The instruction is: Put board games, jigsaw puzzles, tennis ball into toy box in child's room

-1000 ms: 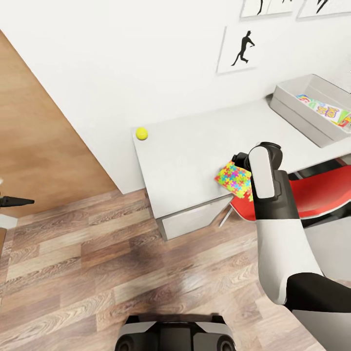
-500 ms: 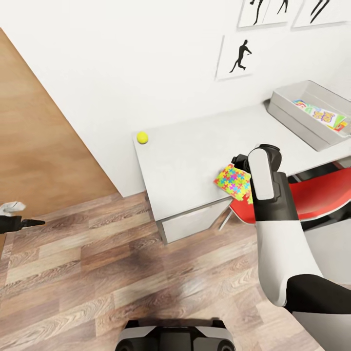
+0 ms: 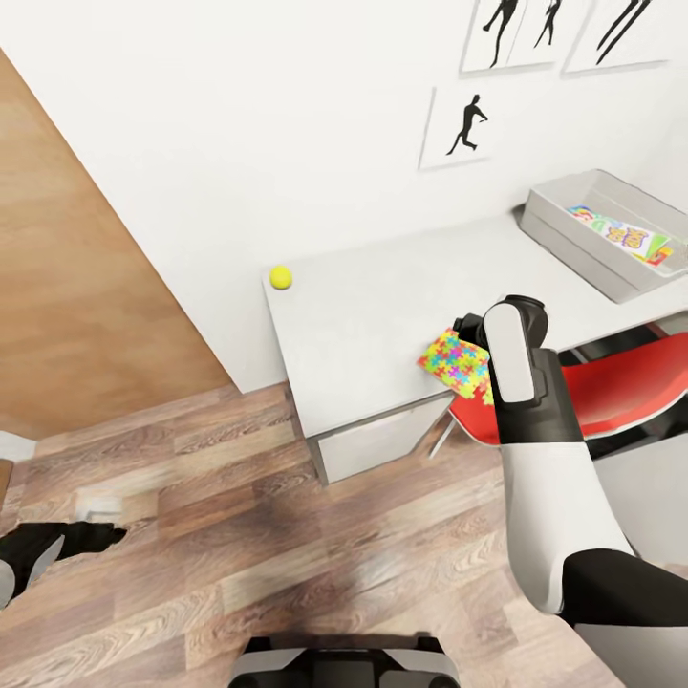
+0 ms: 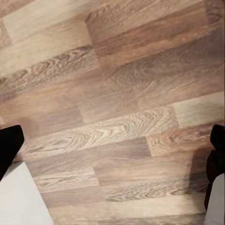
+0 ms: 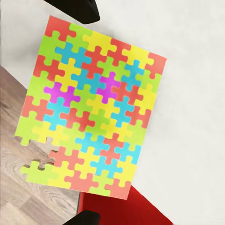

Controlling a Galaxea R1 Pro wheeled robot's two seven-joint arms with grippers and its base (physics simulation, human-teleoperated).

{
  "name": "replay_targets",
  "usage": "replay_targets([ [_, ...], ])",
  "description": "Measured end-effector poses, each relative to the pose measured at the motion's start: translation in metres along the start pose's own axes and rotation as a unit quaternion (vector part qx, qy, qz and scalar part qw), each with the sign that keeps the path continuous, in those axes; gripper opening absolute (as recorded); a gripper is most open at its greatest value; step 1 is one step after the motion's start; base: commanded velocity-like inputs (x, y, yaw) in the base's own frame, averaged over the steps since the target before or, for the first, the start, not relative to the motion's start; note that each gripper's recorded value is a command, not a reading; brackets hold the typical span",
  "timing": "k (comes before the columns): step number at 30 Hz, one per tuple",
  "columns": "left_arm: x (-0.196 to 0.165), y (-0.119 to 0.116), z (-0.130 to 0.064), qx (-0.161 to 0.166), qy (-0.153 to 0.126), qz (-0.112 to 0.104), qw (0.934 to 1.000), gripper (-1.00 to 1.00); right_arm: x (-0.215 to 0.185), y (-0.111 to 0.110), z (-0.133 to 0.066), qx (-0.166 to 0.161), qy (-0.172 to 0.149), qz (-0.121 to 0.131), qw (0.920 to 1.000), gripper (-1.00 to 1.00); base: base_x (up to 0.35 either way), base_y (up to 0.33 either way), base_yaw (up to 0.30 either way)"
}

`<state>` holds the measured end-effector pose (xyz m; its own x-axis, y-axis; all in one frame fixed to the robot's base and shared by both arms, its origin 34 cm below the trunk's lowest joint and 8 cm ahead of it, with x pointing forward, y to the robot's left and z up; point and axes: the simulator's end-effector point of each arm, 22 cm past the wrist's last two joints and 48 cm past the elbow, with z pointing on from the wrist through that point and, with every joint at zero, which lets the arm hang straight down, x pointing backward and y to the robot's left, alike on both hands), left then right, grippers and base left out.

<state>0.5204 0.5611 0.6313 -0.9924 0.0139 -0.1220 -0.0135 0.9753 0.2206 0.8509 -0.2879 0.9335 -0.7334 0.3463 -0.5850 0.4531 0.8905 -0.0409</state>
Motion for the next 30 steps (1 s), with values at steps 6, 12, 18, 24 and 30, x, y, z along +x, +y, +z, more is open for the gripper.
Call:
replay_targets([
  [6,0.058,-0.006,0.009,-0.116,-0.016,0.027,0.9927,1.00,0.010,-0.004,-0.001,0.002,0.006,-0.002,1.0000,1.00,0.000,0.000,0.000],
  [12,0.096,-0.011,0.007,-0.134,-0.007,0.036,0.9903,1.00,0.014,-0.006,-0.004,0.003,0.008,-0.002,1.0000,1.00,0.000,0.000,0.000],
  [18,0.108,-0.011,0.004,-0.136,-0.002,0.038,0.9900,1.00,0.024,-0.010,-0.005,0.005,0.014,-0.005,0.9999,1.00,0.000,0.000,0.000],
  [24,0.117,-0.011,0.001,-0.136,0.002,0.039,0.9899,1.00,0.022,-0.010,-0.010,0.004,0.012,-0.005,0.9999,1.00,-0.106,0.000,0.000],
  [30,0.116,-0.012,-0.001,-0.135,-0.001,0.038,0.9901,1.00,0.018,-0.010,-0.015,0.001,0.008,-0.003,1.0000,1.00,-0.149,0.000,0.000],
])
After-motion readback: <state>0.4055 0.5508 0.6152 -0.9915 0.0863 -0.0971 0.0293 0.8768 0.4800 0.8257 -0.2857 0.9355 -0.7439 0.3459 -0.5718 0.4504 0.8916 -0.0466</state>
